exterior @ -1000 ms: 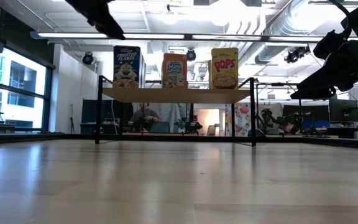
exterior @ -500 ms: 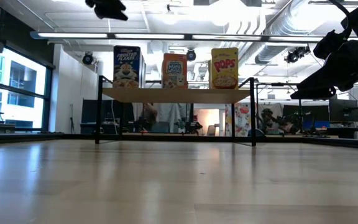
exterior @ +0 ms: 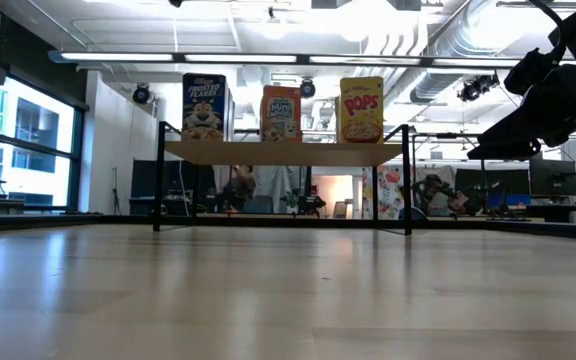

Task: Stack cereal on shelf
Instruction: Put the orange cereal on the shelf aligned with the other orange cereal boxes

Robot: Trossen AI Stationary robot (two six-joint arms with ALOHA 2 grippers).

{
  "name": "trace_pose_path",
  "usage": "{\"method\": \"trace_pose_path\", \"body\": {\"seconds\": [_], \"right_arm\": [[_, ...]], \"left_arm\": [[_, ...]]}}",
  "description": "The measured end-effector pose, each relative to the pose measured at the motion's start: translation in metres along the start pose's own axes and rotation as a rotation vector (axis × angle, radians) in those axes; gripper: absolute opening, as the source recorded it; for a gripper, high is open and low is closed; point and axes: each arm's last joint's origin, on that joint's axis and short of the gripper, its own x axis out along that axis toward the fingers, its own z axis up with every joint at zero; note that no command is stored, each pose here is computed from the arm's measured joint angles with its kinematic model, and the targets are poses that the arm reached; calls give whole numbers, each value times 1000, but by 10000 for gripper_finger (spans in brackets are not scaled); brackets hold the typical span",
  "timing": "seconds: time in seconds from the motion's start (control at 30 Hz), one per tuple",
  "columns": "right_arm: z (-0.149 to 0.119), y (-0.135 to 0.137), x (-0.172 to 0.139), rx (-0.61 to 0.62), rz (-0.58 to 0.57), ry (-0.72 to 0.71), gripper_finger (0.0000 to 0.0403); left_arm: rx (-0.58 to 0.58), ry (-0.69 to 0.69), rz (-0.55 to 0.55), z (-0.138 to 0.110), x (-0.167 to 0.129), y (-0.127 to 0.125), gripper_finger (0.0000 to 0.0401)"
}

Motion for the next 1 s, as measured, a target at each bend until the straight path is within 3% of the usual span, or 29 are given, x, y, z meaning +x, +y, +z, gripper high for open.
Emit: {"method": "trace_pose_path", "body": {"seconds": [0.23, 0.5, 0.6, 0.73, 1.0], "right_arm": [[0, 0, 0, 0, 0, 0, 299], [0, 0, 0, 0, 0, 0, 299], [0, -1, 0, -65, -23, -4, 299], [0, -1, 0, -135, -45, -5, 299], [0, -1, 0, -130, -45, -6, 299]], "left_arm": [[-10, -65, -90, 10, 9, -20, 269], [-24, -109, -14, 19, 38, -35, 269], [-55, -92, 4, 18, 50, -40, 269], [-73, -56, 3, 14, 69, -47, 269], [-59, -42, -26, 9, 104, -62, 269]]}}
